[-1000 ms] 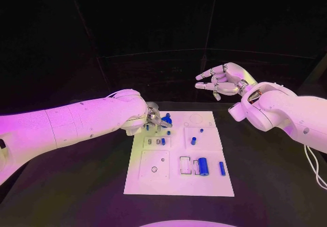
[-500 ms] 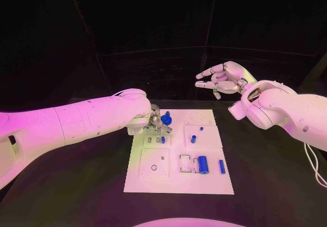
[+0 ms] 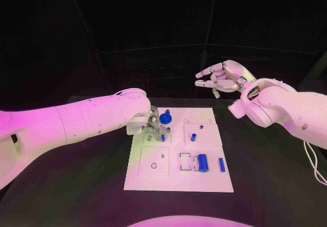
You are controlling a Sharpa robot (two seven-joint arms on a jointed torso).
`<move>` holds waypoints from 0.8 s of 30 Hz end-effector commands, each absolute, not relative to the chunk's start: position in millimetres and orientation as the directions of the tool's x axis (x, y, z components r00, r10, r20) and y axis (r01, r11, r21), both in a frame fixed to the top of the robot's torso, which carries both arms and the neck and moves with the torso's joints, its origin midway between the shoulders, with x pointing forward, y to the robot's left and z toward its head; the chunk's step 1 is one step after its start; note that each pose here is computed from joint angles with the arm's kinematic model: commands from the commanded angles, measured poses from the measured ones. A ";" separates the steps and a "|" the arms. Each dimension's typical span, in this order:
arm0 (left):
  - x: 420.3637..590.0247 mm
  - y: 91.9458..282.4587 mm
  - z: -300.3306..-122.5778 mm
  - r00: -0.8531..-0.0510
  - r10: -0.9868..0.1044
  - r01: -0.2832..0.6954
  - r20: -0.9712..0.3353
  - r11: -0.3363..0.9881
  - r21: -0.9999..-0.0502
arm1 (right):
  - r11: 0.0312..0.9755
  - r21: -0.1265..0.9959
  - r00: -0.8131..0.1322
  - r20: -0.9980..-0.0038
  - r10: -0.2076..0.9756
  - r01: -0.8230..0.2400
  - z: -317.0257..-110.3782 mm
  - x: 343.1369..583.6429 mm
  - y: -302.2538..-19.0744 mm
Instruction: Assemble the parts on the task board
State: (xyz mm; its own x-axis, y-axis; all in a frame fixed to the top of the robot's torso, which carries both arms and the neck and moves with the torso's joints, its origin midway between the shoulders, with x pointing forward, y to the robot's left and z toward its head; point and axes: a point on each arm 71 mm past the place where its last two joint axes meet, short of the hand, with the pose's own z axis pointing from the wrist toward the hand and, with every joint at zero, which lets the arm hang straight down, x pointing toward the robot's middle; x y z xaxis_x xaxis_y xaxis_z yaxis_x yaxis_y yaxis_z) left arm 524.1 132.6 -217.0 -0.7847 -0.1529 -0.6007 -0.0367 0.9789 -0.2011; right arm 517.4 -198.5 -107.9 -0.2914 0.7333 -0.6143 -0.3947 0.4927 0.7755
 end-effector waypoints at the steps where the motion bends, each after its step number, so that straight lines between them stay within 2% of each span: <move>1: 522.2 132.0 -219.2 -0.804 -0.133 -0.027 -0.580 0.982 -0.188 | 0.493 0.773 -0.297 -0.617 0.729 -0.399 -106.8 517.8 -197.7; 10: 520.4 127.9 -220.6 -0.810 -0.152 -0.028 -0.567 0.975 -0.222 | 0.492 0.775 -0.301 -0.617 0.727 -0.398 -107.0 517.9 -195.7; 24: 517.6 124.5 -224.5 -0.831 -0.127 -0.007 -0.542 0.976 -0.217 | 0.492 0.774 -0.309 -0.618 0.723 -0.398 -107.4 517.7 -194.0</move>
